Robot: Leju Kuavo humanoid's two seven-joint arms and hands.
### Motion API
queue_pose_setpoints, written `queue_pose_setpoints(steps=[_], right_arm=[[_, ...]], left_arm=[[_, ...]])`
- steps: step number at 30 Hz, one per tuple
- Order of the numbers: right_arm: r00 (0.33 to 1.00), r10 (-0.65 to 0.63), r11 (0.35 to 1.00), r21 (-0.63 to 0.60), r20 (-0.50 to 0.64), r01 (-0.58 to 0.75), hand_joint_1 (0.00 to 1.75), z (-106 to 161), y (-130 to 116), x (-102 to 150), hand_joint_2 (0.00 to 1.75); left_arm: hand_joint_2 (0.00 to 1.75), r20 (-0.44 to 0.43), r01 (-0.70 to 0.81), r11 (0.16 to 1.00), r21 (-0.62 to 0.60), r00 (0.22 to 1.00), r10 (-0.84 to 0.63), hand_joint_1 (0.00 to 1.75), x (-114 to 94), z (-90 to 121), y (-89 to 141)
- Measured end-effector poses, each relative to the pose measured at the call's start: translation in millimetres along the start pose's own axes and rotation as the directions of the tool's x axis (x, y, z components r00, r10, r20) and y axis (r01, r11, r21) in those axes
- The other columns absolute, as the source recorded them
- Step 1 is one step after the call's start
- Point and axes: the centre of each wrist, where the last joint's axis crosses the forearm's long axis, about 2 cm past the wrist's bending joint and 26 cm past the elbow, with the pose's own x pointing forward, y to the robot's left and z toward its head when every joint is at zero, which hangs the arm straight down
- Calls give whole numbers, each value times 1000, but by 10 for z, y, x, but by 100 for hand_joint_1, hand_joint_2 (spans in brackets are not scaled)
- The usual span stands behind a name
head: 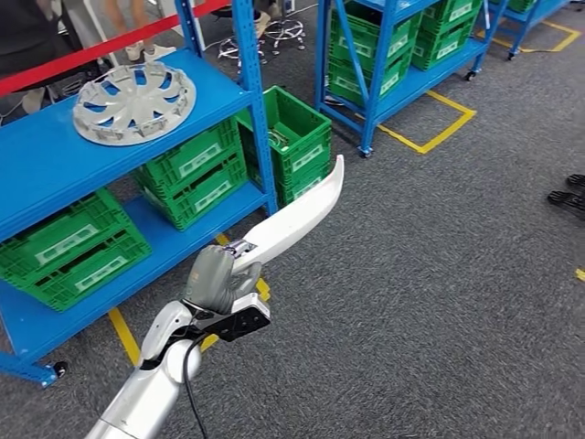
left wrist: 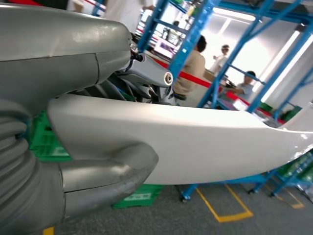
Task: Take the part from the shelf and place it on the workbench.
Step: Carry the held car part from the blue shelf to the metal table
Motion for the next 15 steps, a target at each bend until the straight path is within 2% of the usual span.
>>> queue_pose_setpoints(steps=[15], right_arm=[[1000, 7, 1000, -3, -3, -7, 0, 2, -4, -12, 0]], left_arm=[[175, -1, 8, 1000, -4, 1000, -8, 175, -25, -1, 22]])
